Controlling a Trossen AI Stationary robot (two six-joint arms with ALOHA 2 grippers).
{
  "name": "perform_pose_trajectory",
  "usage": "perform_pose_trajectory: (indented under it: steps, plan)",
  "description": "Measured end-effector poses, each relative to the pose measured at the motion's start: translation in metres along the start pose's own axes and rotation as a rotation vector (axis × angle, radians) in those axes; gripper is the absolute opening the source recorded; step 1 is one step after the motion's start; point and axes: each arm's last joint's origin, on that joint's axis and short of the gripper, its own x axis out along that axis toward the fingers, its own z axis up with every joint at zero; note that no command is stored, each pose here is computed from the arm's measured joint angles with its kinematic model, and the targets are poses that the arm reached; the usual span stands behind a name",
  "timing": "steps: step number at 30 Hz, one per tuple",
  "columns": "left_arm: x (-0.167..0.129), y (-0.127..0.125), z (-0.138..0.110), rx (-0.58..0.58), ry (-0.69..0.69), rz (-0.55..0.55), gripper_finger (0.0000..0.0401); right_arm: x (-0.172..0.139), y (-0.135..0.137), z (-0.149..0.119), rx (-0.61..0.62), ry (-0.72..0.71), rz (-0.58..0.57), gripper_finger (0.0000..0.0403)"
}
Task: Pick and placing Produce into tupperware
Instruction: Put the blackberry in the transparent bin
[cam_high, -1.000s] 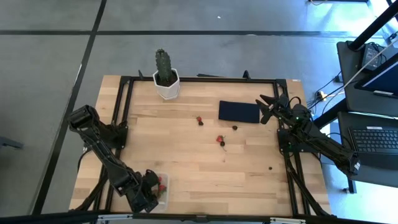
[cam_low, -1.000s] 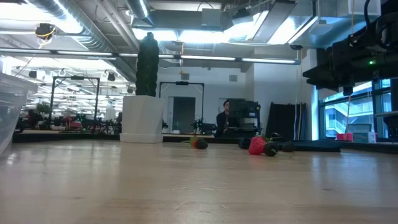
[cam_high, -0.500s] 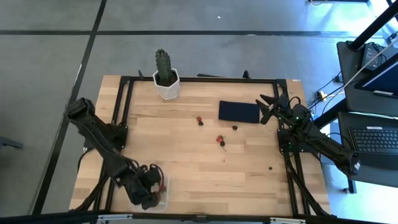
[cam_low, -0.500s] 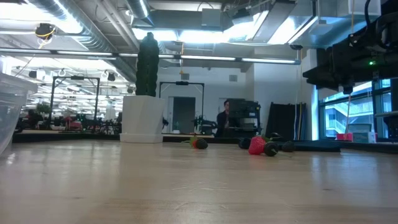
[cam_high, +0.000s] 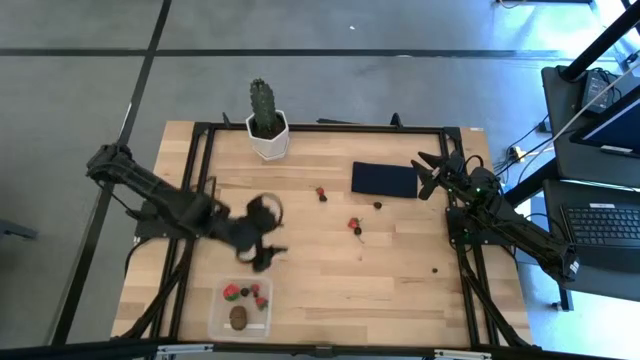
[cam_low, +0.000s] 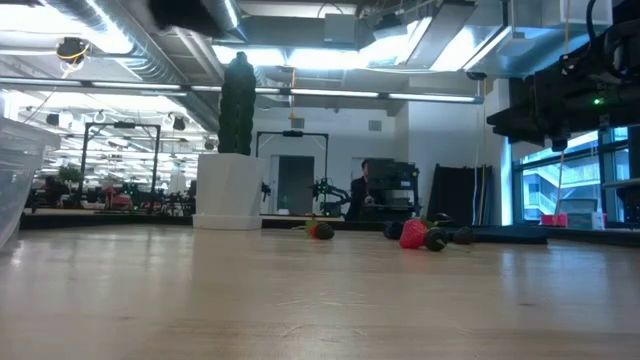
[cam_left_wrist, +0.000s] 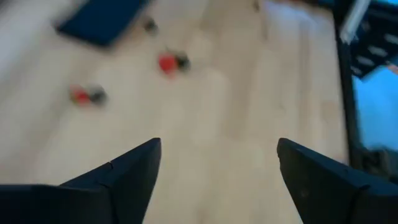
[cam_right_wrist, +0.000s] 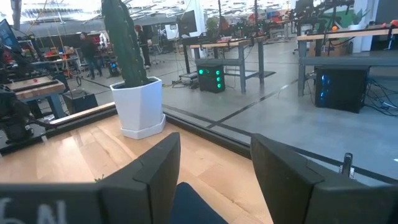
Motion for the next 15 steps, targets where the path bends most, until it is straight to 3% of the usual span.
perform_pose_trajectory:
  steps: [8,12,15]
  plan:
    - [0.022,0.063,0.053,0.081,-0.227,0.164,0.0311,0.0,0.0,0.0,0.003,0.0,0.0,0.0198]
    - [0.034,0.087,0.064,0.184,-0.345,0.054,0.0311,0.0,0.0,0.0,0.003,0.0,0.0,0.0198]
    - [0.047,0.105,0.057,0.224,-0.431,-0.041,0.0311,0.0,0.0,0.0,0.002,0.0,0.0,0.0198]
